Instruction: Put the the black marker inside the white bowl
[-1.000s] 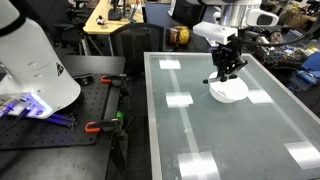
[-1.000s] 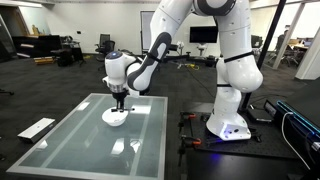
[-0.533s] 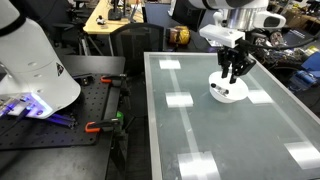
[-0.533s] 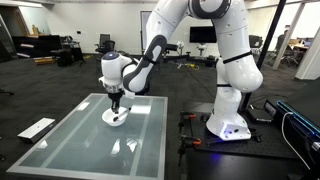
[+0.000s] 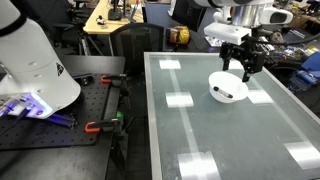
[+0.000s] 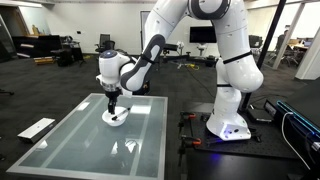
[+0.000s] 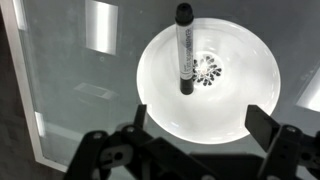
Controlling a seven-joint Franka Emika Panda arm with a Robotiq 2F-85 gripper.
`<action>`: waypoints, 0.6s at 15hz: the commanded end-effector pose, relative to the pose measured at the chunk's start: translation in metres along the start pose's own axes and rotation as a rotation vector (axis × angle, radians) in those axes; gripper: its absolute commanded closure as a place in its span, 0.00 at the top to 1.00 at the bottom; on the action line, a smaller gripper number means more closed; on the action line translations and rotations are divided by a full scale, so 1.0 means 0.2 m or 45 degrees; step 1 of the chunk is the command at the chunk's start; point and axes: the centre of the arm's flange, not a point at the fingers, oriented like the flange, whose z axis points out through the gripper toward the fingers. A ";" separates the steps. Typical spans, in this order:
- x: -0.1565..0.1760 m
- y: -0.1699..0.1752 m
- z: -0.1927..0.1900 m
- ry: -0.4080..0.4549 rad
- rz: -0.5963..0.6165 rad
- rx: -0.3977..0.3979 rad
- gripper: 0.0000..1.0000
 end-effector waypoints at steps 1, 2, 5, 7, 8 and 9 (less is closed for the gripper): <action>-0.04 0.00 -0.12 0.038 0.047 -0.055 1.00; -0.05 0.00 -0.15 0.049 0.062 -0.068 1.00; -0.09 -0.01 -0.27 0.093 0.097 -0.100 1.00; -0.12 -0.02 -0.36 0.124 0.123 -0.110 1.00; -0.13 -0.02 -0.39 0.137 0.132 -0.113 1.00; -0.14 -0.03 -0.42 0.148 0.138 -0.116 1.00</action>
